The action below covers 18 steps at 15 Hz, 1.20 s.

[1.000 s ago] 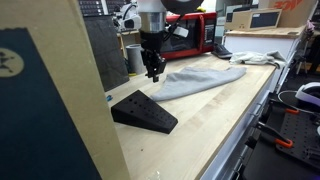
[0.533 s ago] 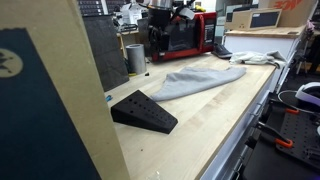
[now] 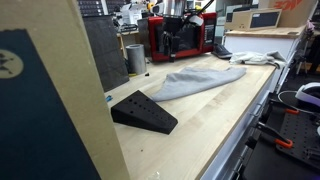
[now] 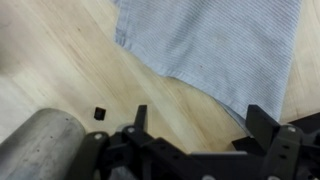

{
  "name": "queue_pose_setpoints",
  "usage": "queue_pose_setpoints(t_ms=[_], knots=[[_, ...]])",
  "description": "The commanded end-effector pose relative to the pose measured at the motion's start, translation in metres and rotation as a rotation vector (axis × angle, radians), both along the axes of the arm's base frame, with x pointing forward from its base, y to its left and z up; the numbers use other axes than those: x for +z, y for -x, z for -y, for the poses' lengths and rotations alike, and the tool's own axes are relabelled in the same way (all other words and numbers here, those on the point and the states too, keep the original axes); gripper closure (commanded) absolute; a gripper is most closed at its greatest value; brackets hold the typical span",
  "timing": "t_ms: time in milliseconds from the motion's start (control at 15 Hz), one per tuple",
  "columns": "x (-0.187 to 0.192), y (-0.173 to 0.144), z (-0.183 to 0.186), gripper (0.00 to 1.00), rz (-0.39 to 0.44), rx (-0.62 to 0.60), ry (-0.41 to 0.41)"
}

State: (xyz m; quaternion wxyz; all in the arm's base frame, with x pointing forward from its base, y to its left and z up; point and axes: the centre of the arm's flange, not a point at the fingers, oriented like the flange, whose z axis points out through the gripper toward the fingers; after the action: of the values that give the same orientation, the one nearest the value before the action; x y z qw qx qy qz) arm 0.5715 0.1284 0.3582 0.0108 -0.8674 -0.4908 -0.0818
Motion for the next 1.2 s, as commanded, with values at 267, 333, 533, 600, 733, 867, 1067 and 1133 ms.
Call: queue_pose_setpoints(t_ms=[267,333,533,600,733,867,1067,1133], knots=[[-0.010,-0.003,-0.004,0.00,0.011,-0.029,0.011],[-0.010,-0.007,-0.006,0.00,0.052,-0.048,0.013],[-0.011,-0.024,0.000,0.00,0.135,-0.219,-0.034],[-0.014,-0.028,0.005,0.00,0.151,-0.275,-0.042],[-0.023,-0.035,0.018,0.00,0.176,-0.382,-0.037],[-0.033,-0.038,0.033,0.00,0.179,-0.480,-0.010],[-0.043,-0.037,0.050,0.00,0.144,-0.606,0.017],[-0.044,-0.037,0.052,0.00,0.141,-0.633,0.012]])
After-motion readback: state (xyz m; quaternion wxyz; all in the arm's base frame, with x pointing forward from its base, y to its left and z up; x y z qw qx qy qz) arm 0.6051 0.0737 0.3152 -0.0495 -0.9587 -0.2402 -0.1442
